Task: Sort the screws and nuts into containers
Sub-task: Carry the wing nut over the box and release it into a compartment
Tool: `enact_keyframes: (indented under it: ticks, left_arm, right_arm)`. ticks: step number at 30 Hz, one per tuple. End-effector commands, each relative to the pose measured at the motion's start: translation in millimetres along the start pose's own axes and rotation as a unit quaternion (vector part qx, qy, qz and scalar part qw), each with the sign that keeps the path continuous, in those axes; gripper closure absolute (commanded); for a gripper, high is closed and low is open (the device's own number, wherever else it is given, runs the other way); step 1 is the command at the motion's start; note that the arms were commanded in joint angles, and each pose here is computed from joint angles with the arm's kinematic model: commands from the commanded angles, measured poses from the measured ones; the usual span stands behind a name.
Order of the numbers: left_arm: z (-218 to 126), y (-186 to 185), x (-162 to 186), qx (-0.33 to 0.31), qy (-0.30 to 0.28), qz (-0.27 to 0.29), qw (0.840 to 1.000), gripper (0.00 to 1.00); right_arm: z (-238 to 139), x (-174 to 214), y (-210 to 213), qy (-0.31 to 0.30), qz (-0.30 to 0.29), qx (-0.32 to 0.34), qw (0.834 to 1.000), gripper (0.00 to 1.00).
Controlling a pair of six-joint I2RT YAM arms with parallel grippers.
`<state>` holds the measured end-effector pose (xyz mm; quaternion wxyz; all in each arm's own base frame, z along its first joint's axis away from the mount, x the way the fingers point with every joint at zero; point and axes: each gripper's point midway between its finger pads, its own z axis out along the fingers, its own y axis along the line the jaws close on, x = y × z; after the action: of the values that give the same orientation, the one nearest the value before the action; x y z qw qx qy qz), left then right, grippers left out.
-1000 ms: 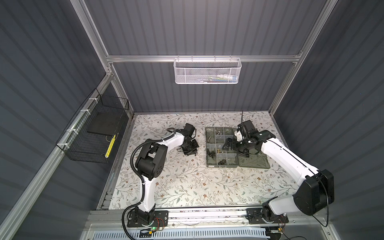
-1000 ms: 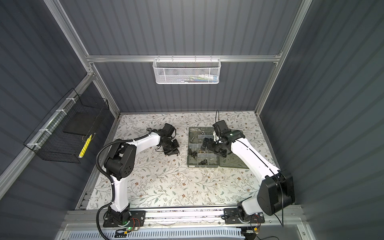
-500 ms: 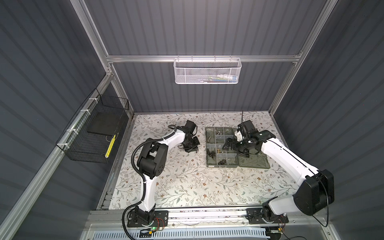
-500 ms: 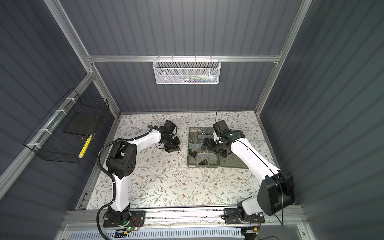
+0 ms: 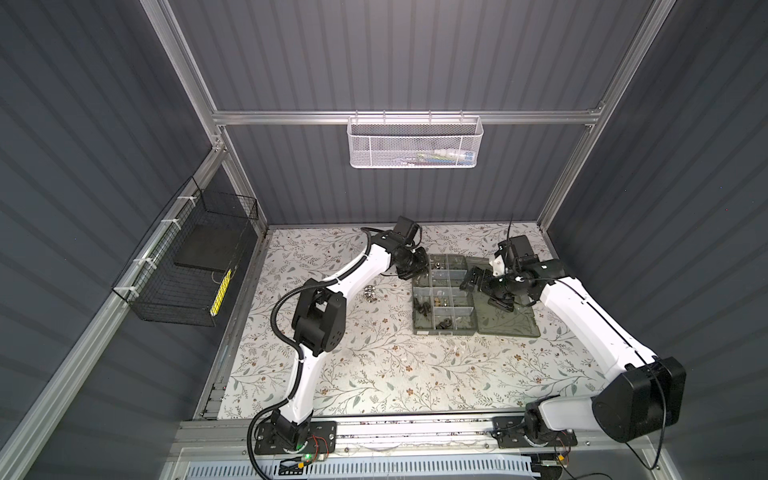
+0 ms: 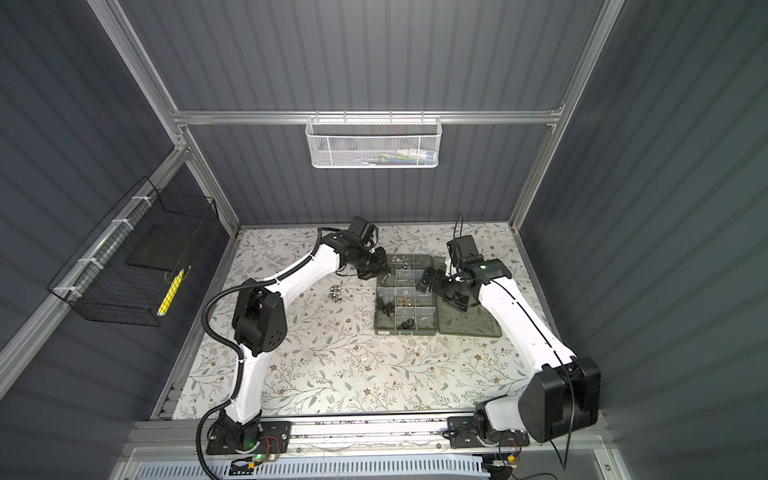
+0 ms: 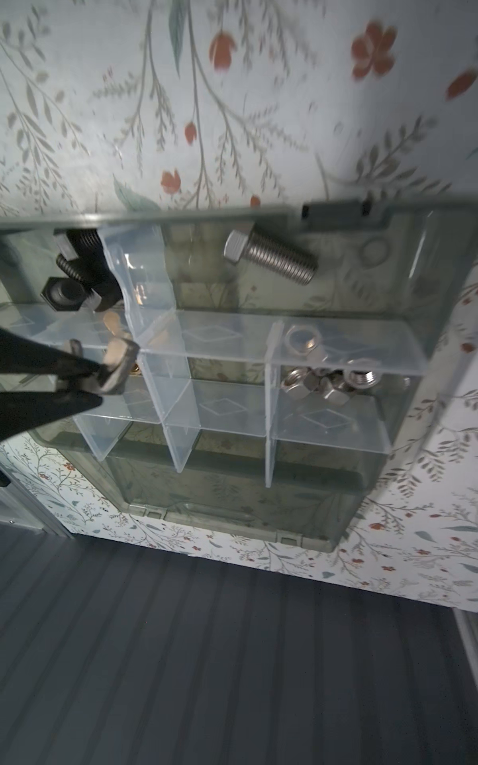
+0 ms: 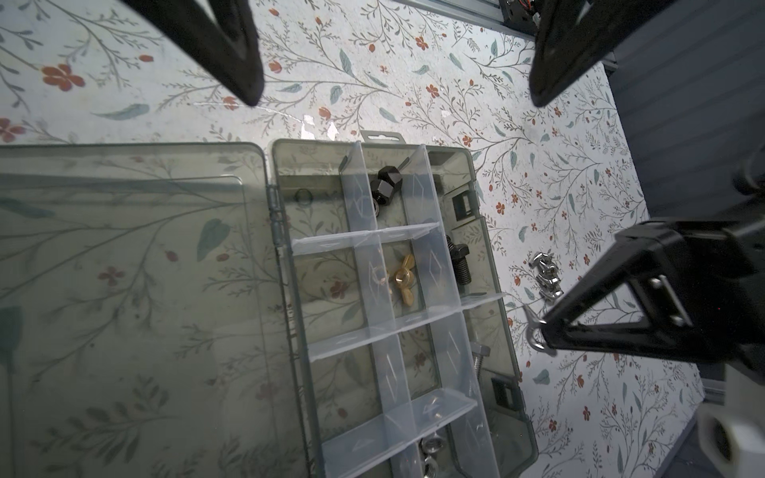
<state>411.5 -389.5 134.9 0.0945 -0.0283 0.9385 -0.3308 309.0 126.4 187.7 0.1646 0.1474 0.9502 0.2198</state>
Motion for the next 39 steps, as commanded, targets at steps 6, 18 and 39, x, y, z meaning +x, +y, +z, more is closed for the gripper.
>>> enact_keyframes:
  ticks: [6,18,39]
  left_arm:
    - [23,-29,1,0.044,0.008,0.013,0.999,0.95]
    - [65,-19,-12,0.037,0.003,0.001,0.999,0.95]
    - [40,-10,-11,-0.024,-0.010,0.032,0.999,0.51]
  right_arm:
    - [-13,8,-11,0.005,0.013,-0.001,1.000,0.01]
    - [-23,13,-30,0.005,0.026,0.003,1.000,0.01]
    - [-16,3,-28,0.016,0.027,-0.020,0.999,0.01]
